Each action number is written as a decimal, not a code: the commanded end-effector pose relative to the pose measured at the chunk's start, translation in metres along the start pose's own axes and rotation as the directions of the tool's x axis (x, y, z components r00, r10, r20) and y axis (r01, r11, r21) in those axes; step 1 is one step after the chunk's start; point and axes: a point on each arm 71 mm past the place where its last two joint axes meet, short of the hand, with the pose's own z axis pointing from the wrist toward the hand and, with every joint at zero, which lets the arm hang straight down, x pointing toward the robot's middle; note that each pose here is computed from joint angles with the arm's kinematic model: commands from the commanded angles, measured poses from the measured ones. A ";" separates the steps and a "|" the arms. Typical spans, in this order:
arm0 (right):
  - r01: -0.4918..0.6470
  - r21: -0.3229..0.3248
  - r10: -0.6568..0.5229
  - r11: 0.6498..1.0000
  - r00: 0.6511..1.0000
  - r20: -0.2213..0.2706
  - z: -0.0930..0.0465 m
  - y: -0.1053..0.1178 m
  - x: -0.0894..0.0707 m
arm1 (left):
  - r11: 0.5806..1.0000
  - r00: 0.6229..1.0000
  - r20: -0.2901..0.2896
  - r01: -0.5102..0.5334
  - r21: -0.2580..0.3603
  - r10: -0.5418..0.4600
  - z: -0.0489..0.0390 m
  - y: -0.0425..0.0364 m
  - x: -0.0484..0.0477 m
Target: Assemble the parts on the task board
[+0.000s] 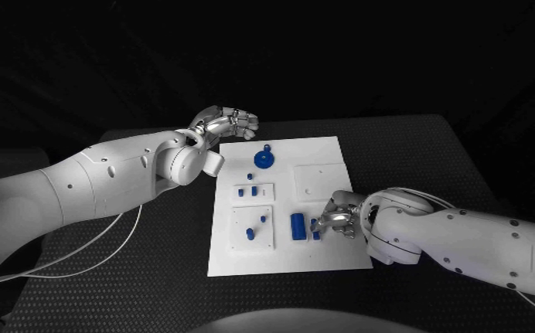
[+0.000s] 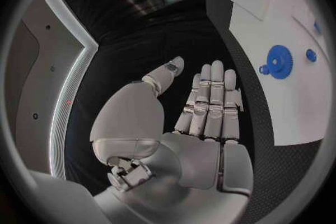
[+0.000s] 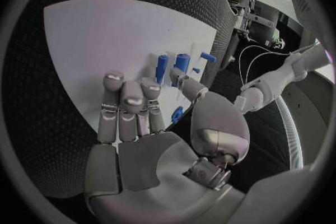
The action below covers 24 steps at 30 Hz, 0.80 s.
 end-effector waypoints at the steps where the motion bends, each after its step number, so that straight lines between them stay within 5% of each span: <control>1: 0.012 -0.018 -0.012 1.000 1.000 -0.006 -0.001 0.002 0.001 | 1.000 1.000 -0.016 0.008 0.007 -0.007 0.0004 -0.0013 0.0023; 18: 0.086 -0.049 -0.088 0.995 0.995 -0.035 -0.003 -0.002 0.002 | 1.000 1.000 -0.015 0.007 0.007 -0.007 0.0002 -0.0012 0.0016; 24: 0.116 -0.042 -0.116 0.992 0.993 -0.003 -0.001 -0.003 0.000 | 1.000 1.000 -0.018 0.008 0.007 -0.008 0.0007 -0.0013 0.0030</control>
